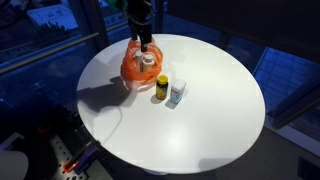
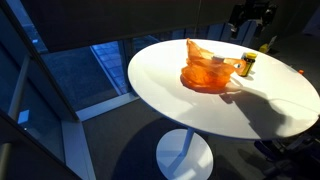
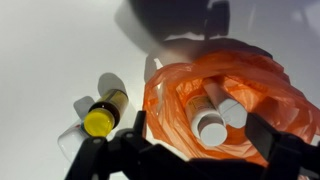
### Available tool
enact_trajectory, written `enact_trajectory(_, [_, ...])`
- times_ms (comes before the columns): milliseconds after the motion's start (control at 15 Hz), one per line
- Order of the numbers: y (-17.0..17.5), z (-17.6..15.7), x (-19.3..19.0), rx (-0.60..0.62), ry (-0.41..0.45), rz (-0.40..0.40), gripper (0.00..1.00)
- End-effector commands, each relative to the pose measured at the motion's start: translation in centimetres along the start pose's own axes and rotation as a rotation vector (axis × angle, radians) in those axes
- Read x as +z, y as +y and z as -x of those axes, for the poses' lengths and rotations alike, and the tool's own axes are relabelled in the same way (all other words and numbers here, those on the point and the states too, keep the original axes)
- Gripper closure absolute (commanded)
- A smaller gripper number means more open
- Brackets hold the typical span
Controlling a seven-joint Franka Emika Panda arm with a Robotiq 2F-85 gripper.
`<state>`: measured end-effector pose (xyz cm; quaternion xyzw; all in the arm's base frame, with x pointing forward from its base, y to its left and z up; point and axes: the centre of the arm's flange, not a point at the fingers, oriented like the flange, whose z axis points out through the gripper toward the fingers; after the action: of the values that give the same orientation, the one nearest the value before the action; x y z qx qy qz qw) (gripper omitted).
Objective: Pick up the yellow medicine bottle and put it in the orange plastic
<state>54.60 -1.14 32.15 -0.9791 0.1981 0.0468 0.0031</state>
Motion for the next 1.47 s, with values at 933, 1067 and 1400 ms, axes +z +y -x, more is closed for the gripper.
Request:
enact_trajectory(933, [8.0,-6.8,5.7,0.228,0.039,-0.001,0.0])
enact_trajectory(1067, [8.3,-6.7,6.4,0.235,0.056,-0.001,0.0])
enact_trajectory(1400, [8.1,-5.7,7.9,0.26,0.1,-0.006,0.0])
